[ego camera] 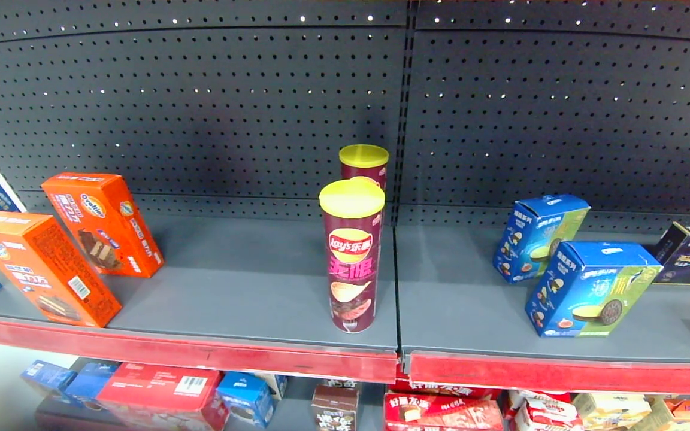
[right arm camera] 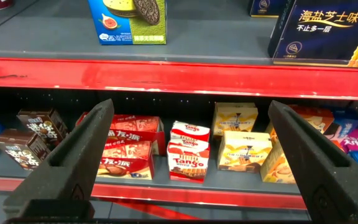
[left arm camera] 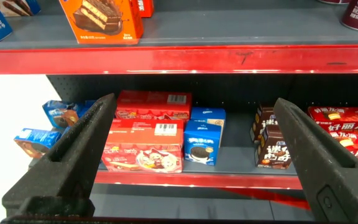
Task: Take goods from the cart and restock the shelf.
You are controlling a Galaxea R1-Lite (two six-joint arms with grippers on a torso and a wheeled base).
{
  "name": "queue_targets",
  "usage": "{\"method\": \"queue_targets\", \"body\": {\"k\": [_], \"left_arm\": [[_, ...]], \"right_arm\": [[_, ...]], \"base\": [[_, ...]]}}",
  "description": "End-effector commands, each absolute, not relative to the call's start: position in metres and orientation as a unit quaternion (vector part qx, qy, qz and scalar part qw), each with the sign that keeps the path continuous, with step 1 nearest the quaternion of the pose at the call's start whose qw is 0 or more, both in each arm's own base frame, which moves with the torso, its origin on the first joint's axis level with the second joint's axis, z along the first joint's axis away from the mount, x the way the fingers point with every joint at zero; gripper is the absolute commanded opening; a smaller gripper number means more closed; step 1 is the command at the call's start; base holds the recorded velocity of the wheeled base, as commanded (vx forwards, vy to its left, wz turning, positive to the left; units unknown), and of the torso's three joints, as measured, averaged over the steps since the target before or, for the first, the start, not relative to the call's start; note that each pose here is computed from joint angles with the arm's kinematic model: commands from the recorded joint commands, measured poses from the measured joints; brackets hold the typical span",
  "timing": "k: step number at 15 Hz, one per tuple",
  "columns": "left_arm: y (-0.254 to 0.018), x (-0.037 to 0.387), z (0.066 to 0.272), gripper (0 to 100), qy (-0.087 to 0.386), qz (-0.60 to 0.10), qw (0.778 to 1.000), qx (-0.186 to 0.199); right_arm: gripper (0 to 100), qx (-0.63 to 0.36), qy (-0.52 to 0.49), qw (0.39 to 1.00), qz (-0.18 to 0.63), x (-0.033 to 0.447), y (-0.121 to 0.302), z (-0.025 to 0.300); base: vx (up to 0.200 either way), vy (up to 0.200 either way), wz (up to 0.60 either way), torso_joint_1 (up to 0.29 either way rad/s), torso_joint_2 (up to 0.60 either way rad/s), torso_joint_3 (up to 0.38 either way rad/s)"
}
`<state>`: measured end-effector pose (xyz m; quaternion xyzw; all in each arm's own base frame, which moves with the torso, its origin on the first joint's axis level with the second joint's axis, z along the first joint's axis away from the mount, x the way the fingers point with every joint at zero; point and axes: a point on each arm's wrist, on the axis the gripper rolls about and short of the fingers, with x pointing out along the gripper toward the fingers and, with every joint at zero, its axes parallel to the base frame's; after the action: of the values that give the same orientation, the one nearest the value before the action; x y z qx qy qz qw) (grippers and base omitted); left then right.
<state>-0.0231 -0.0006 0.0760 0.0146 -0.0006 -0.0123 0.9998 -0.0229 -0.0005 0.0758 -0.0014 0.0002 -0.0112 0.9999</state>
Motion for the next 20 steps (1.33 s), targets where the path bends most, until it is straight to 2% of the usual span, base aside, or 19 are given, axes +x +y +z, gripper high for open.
{"method": "queue_targets", "body": {"k": [1, 20], "left_arm": [[-0.0006, -0.023, 0.076, 100, 0.0, -0.013, 1.0, 0.015], [-0.0006, -0.023, 0.076, 100, 0.0, -0.012, 1.0, 0.015]], "right_arm": [[100, -0.002, 0.0, 1.0, -0.011, -0.0229, -0.0006, 0.0757], [100, -0.002, 0.0, 1.0, -0.011, -0.0229, -0.0006, 0.0757]], "base": [[0.0, 0.0, 0.0, 0.0, 0.0, 0.0], [0.0, 0.0, 0.0, 0.0, 0.0, 0.0]]}}
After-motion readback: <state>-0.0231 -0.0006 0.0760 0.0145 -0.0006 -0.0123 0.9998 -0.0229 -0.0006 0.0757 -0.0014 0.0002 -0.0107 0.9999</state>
